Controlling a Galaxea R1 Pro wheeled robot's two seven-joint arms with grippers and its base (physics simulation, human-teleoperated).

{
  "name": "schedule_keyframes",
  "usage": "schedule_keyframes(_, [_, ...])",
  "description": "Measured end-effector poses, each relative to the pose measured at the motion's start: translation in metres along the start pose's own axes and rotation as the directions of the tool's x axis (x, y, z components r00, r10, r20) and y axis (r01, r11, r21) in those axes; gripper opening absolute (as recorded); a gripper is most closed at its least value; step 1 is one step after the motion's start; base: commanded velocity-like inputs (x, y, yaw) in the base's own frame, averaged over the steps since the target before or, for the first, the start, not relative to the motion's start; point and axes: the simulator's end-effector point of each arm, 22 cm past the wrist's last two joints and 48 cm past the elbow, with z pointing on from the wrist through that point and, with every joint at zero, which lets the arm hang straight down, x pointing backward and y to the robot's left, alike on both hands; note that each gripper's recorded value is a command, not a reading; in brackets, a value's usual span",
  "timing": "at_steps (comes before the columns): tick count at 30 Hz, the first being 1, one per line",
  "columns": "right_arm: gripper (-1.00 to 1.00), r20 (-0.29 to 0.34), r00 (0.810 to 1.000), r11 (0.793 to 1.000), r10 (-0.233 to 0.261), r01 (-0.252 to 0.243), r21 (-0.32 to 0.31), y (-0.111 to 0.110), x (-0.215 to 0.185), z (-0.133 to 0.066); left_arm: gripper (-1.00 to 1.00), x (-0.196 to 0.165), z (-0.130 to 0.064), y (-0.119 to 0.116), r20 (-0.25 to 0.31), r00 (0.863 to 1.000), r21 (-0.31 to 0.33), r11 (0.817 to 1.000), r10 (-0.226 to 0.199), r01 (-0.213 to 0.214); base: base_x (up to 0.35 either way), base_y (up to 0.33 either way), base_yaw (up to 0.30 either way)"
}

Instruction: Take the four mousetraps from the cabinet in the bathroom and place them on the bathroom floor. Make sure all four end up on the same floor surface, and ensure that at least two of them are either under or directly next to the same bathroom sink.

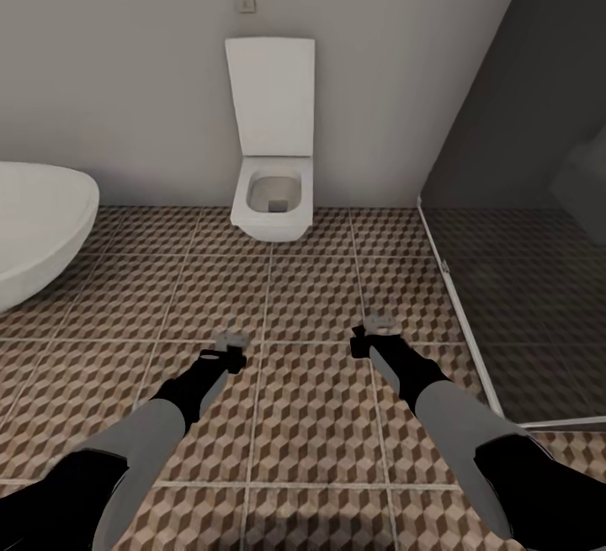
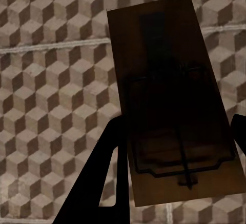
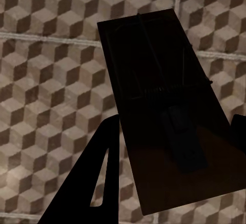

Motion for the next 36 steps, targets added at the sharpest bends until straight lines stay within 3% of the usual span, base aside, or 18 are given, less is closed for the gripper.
schedule_keyframes(36, [-1.00, -0.031, 1.000, 1.000, 0.007, -0.007, 0.003, 0.001, 0.069, 0.088, -1.00, 0.069, 0.079, -0.019, -0.063, 0.998, 0.008, 1.000, 0.011, -0.011, 0.000, 0.000, 0.000])
